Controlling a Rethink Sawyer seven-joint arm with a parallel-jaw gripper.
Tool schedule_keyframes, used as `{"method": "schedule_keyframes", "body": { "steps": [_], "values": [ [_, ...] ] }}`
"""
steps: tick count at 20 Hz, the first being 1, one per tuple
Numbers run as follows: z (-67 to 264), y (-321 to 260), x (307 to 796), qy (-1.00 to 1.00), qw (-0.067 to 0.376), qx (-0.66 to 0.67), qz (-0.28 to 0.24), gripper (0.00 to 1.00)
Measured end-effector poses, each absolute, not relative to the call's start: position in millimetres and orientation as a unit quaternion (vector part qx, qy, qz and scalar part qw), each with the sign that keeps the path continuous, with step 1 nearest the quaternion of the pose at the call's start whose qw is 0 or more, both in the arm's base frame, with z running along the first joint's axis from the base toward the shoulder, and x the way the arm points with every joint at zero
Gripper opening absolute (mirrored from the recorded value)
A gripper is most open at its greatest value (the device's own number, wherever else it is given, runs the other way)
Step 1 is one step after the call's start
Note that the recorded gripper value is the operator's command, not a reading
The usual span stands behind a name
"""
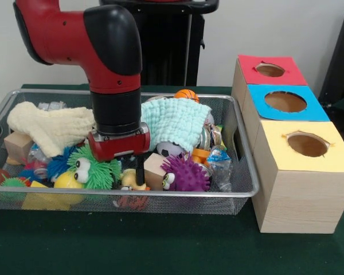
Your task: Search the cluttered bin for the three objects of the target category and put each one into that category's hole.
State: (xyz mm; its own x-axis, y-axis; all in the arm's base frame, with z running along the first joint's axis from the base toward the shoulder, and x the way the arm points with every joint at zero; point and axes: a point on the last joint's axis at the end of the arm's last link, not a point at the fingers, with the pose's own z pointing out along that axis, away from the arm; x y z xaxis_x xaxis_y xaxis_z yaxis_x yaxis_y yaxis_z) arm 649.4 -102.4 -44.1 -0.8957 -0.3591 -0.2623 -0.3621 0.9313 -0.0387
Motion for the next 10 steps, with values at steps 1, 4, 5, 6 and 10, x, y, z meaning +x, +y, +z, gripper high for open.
{"method": "schedule_keyframes", "body": {
  "steps": [1, 4, 5, 6, 10],
  "values": [
    [-46, -103, 649, 0.974, 0.136, -0.182, 0.008, 1.0],
    [-53, -104, 650, 0.974, 0.143, -0.174, 0.014, 1.0],
    [-56, -105, 650, 0.975, 0.146, -0.169, 0.019, 1.0],
    [-56, -106, 650, 0.975, 0.146, -0.167, 0.02, 1.0],
    [-59, -108, 649, 0.976, 0.151, -0.157, 0.031, 0.0]
  ]
}}
